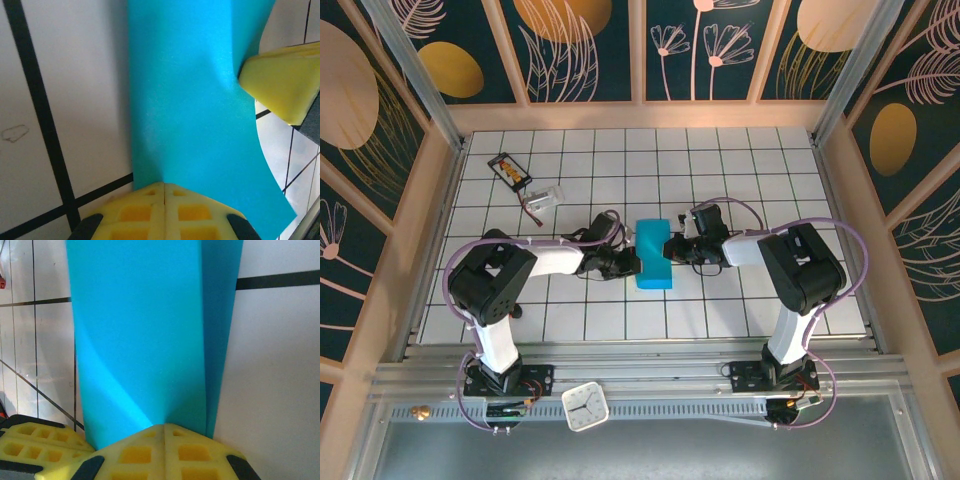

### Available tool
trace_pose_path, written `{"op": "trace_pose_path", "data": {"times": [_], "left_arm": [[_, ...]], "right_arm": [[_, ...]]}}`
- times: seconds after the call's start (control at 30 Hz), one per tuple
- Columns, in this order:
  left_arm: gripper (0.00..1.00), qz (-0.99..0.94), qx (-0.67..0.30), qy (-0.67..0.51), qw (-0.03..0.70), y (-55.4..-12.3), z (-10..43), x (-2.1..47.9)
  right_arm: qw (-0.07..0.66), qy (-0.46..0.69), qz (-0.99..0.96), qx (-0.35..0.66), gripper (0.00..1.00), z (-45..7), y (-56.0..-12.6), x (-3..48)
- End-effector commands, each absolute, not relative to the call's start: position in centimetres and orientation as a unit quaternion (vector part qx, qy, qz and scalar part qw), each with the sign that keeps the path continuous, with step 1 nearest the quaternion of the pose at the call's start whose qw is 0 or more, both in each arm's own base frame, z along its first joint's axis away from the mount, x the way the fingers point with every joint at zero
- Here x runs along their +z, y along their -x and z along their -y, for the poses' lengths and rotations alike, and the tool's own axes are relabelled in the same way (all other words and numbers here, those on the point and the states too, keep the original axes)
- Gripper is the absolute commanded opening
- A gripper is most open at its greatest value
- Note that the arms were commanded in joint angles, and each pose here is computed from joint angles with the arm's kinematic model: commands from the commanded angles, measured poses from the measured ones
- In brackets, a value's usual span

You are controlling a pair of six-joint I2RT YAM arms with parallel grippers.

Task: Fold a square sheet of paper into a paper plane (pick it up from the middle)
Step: First fold the square sheet of paper in half at the center of the table.

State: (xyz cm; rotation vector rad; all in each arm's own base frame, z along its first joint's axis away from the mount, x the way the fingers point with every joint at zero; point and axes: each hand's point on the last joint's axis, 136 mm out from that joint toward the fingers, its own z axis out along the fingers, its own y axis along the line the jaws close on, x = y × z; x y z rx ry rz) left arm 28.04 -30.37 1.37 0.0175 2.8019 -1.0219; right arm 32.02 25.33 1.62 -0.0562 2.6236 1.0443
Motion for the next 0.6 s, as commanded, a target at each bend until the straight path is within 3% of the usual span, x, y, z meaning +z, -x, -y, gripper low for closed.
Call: {"op": "trace_pose_path", "data": {"times": [0.0, 0.23, 0.57], "left_arm": [[0.08, -0.944, -0.321, -0.007, 0.072, -26.9, 29.3, 0.9], [0.15, -0.918, -0.388, 0.003, 0.078, -26.3, 30.8, 4.0], [0.1, -0.925, -0.375, -0.009, 0.056, -25.1, 31.1, 2.4]], "right_arm": [[0.093, -0.021, -0.958, 0.27, 0.0, -21.5, -29.1, -4.2], [0.095, -0.021, -0.958, 0.27, 0.0, -21.5, -29.2, -4.0], [0.096, -0.02, -0.958, 0.27, 0.0, -21.5, -29.2, -4.1]]}}
